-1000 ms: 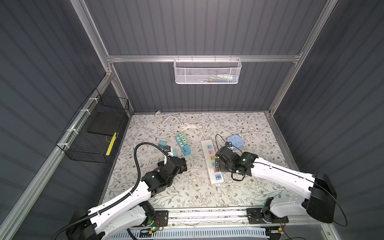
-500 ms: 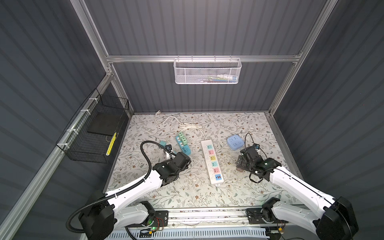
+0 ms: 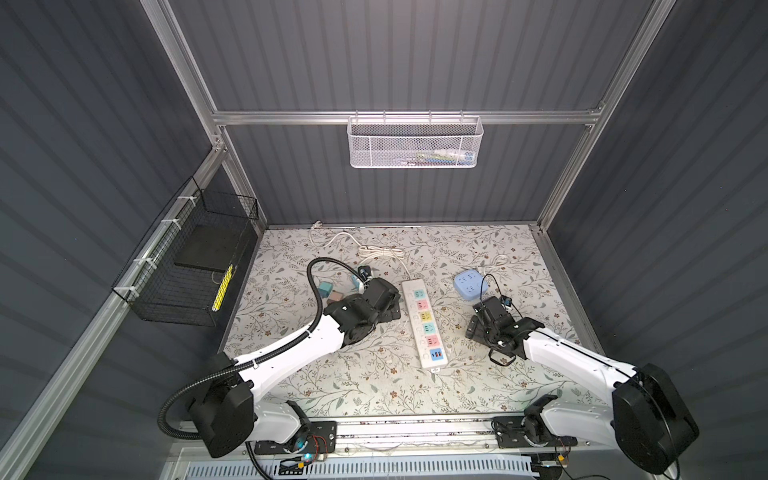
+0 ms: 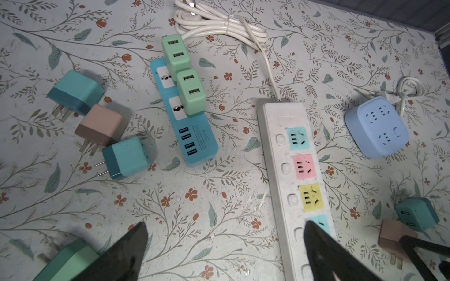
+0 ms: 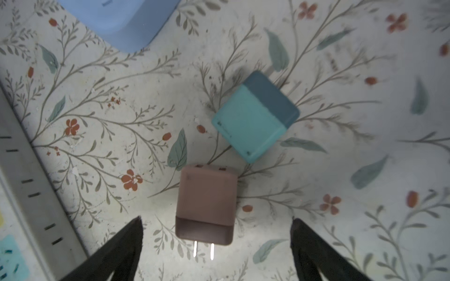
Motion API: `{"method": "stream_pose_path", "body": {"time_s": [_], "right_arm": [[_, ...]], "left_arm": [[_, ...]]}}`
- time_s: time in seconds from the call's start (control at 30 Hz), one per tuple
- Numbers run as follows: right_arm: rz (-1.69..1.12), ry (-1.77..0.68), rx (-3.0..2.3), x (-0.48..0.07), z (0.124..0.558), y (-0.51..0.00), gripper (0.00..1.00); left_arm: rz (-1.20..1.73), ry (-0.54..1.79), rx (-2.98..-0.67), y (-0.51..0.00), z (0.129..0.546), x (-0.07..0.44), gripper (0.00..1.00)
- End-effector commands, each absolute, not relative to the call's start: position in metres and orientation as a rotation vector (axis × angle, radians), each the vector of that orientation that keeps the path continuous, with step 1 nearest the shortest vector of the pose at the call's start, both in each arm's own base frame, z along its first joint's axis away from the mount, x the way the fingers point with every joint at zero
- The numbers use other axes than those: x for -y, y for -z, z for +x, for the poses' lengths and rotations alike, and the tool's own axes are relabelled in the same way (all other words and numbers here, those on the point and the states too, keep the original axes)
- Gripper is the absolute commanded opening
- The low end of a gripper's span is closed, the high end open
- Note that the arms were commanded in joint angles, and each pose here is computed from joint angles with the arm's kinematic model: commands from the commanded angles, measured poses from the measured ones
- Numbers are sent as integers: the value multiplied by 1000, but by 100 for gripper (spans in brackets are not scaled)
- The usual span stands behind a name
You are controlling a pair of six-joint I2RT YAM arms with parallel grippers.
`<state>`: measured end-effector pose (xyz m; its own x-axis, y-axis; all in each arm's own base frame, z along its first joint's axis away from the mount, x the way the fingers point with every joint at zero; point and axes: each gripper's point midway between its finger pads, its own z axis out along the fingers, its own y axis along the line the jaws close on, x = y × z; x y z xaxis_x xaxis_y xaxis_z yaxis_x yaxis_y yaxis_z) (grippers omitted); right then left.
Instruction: Insert the plug
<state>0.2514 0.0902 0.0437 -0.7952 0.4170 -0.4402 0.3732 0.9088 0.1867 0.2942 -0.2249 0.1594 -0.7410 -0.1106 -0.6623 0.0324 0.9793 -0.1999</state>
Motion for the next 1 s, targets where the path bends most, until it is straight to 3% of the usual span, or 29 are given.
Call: {"method": "stream_pose_path", "body": {"time_s": [0.0,0.3,0.43,0.57,0.77,0.97], "right_arm": [[625,-405,-2557,-124,262,-46,92],[494,-472,-2570,-141,275,-54,92],[543,-351,-2509,-108,266,-68,93],[627,-250,-2407,-66,266,-89,94],[843,-319,-2325,-25,268,-99,97],[920,-352,-2228,3,275,-115,99]], "left_arm": [[28,287,-2370,-169,303,239,100],[161,338,-2373,-168,317,272,98],[326,456,-2403,-157,317,314,87],[593,426,-2386,-146,311,367,85],[960,391,-2283,-128,294,446,82],[1196,515,-2197,-102,264,501,79]]}}
